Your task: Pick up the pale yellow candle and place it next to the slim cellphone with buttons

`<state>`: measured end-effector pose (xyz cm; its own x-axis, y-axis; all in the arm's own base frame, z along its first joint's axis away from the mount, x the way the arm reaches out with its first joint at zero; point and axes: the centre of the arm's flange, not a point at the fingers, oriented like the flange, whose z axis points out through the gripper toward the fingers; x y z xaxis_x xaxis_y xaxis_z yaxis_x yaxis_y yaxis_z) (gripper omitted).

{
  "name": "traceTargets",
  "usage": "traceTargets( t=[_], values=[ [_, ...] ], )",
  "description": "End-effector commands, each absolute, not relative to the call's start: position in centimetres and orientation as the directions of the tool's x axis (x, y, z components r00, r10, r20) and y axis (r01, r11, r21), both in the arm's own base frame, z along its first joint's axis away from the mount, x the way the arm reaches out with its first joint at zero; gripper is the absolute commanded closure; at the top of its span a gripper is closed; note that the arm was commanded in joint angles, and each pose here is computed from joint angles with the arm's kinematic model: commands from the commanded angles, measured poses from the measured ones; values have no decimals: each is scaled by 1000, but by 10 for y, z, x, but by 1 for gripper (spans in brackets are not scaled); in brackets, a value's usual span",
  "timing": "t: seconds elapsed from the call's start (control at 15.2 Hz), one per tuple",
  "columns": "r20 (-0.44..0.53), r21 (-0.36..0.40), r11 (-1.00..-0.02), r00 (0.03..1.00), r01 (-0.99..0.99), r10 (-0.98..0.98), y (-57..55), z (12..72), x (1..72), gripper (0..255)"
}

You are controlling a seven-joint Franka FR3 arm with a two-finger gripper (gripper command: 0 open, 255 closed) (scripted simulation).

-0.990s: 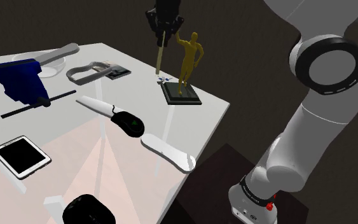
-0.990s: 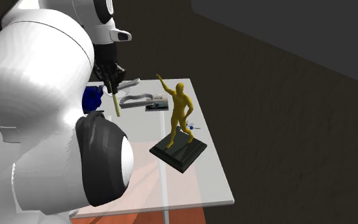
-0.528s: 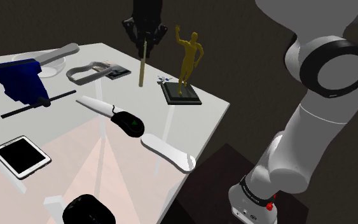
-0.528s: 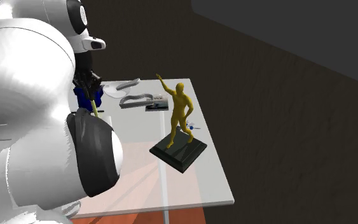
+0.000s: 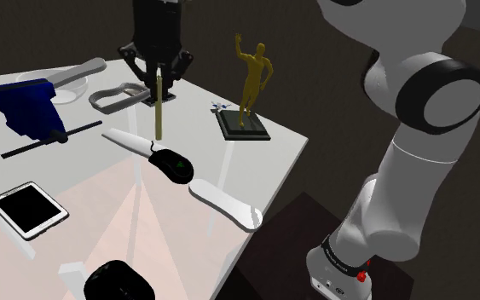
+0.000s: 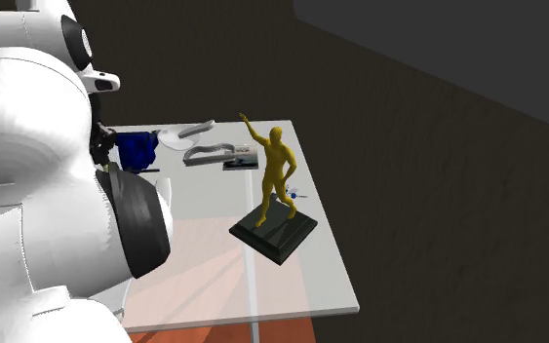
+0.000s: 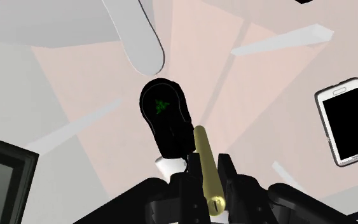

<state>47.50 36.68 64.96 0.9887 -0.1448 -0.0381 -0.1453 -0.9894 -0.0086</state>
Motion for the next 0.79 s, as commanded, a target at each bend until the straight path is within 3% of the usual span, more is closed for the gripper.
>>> traceTargets(
  t=[0.0,0.73],
  values=[
    [-38,-9,-989,989,-147,-146,393,642,468,255],
    [-38,-9,-989,989,-147,-146,533,600,433,255]
  ],
)
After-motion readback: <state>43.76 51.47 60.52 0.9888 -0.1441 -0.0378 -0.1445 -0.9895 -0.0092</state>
